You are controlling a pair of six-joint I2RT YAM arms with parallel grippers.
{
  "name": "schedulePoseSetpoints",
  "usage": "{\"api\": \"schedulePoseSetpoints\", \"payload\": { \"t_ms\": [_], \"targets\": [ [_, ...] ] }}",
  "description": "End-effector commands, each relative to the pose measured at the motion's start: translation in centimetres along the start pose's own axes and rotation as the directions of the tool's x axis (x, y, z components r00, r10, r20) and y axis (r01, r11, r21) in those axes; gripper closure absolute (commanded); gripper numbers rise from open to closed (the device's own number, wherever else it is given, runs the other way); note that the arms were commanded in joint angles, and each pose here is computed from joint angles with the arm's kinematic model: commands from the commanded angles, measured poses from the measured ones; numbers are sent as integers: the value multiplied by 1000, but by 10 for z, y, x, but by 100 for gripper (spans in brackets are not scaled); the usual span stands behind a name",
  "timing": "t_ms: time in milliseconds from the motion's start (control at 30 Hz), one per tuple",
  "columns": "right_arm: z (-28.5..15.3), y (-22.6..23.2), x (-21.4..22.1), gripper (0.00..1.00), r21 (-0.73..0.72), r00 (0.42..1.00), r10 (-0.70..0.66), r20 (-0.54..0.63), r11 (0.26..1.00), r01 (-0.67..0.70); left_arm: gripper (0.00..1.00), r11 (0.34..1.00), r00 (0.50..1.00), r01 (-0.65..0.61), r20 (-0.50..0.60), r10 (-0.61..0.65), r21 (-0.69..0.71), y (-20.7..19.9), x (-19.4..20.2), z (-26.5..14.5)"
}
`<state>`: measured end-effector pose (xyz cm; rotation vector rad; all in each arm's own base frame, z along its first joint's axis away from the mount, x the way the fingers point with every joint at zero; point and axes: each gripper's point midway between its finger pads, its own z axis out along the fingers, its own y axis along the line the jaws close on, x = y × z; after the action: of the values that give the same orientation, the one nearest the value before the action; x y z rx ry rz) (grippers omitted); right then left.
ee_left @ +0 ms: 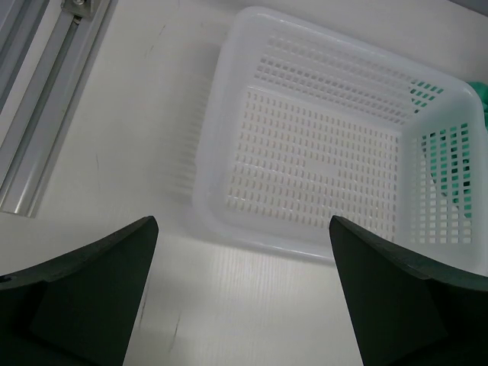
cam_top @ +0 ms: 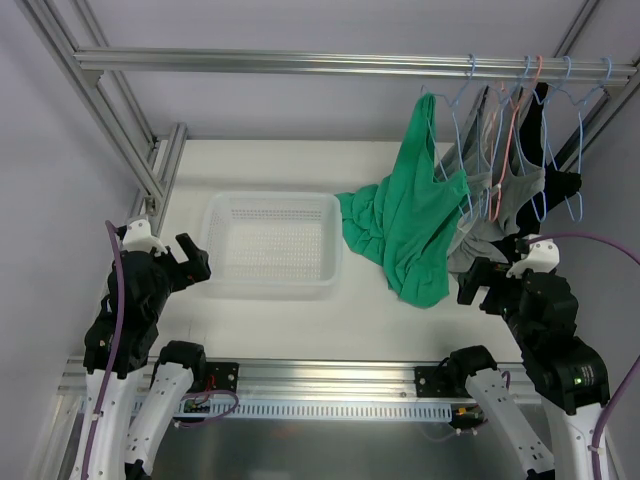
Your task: Remove the tank top from the hanger
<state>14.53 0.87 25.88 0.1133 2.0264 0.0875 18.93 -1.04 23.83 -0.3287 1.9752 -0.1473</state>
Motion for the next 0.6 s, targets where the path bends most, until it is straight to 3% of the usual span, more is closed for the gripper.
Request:
{"api": "schedulePoseSetpoints", "payload": {
  "t_ms": [0,367,567],
  "targets": [
    [-8,6,-14,1,-37,998,22,53,999,-20,1,1000,999,11,30,-11,6,-1,-5,0],
    [-13,24,-21,0,-140,998,1,70,990,9,1,1000,999,14,28,-15,18,-3,-4,-1],
    [-20,31,-58,1,-153,992,-21,125,987,41,1,999,1000,13,18,-13,37,-7,-2,-1]
  ]
}}
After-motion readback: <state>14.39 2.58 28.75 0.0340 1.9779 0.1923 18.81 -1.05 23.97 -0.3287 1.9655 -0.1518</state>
